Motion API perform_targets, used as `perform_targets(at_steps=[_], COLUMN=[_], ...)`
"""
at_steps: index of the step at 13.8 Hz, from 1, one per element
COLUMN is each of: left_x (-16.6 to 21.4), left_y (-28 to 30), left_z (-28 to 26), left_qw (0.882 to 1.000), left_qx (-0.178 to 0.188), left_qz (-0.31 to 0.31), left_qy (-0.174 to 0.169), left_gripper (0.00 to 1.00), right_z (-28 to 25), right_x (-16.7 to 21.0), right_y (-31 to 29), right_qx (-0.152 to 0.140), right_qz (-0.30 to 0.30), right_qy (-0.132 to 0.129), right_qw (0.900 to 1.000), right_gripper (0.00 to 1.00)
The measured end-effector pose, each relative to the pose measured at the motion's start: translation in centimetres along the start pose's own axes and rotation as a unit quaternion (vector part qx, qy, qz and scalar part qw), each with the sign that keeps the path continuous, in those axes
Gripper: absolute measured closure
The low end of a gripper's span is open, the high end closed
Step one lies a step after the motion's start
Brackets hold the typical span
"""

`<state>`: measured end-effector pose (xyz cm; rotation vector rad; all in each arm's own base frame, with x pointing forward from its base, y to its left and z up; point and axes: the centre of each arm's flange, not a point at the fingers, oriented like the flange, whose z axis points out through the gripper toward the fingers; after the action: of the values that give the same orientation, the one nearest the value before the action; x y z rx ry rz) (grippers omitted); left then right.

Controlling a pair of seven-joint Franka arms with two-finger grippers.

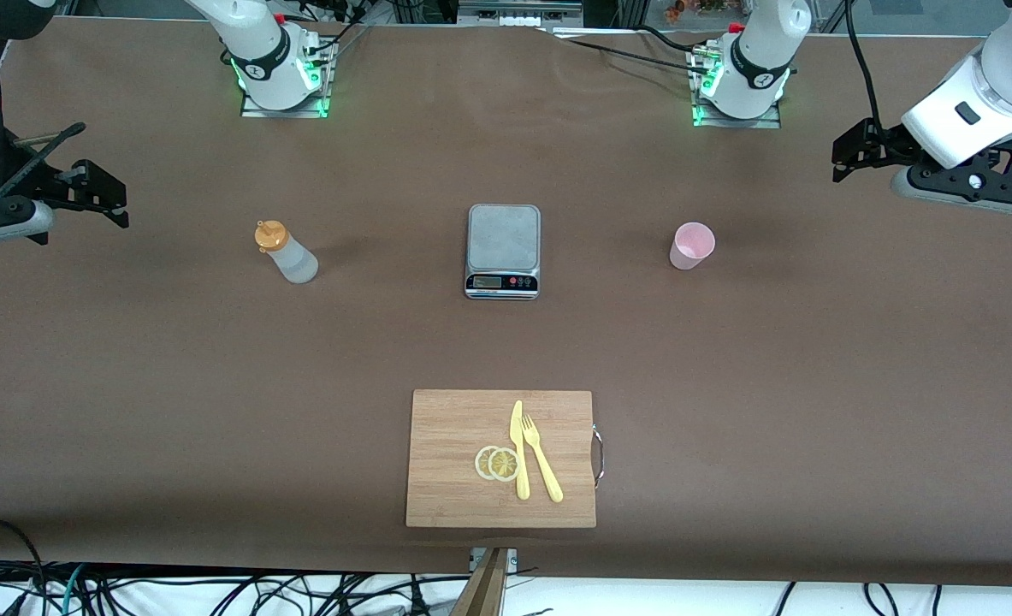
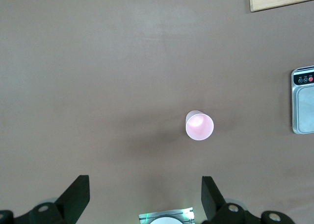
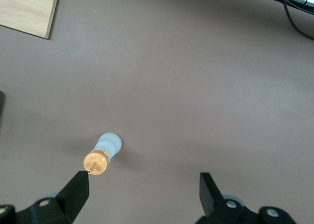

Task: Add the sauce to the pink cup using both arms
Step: 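Move the left gripper toward the pink cup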

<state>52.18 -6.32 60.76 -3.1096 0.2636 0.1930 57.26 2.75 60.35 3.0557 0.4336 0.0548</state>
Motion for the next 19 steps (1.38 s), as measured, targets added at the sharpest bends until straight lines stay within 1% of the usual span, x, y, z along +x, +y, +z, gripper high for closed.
perform_targets(at_steps=[2,4,7,10,14,19], left_x=[0.1,0.4,1.2,1.7,1.6,2.0], left_y=[0.0,-0.2,-0.2,-0.2,-0.2,-0.2], left_z=[-0.2,-0.6,-0.7,0.1,1.0,2.1], left_qw=[1.000,1.000,1.000,1.000,1.000,0.999], left_qx=[-0.004,-0.015,-0.016,-0.017,-0.019,-0.020], left_qz=[-0.001,-0.003,-0.002,-0.002,-0.002,-0.001], left_qy=[0.003,0.008,0.009,0.001,-0.024,-0.039], left_gripper=[0.00,0.00,0.00,0.00,0.00,0.00], right_z=[0.0,0.0,0.0,0.0,0.2,0.3], right_x=[0.0,0.0,0.2,0.3,0.1,0.0], right_y=[0.0,-0.1,-1.0,-1.1,-1.2,-1.3], right_qx=[0.000,0.000,0.000,0.000,0.002,0.017], right_qz=[0.000,-0.001,-0.009,-0.010,-0.010,-0.006], right_qy=[0.000,0.000,0.000,0.000,-0.008,-0.011], right_qw=[1.000,1.000,1.000,1.000,1.000,1.000], right_gripper=[0.00,0.00,0.00,0.00,0.00,0.00])
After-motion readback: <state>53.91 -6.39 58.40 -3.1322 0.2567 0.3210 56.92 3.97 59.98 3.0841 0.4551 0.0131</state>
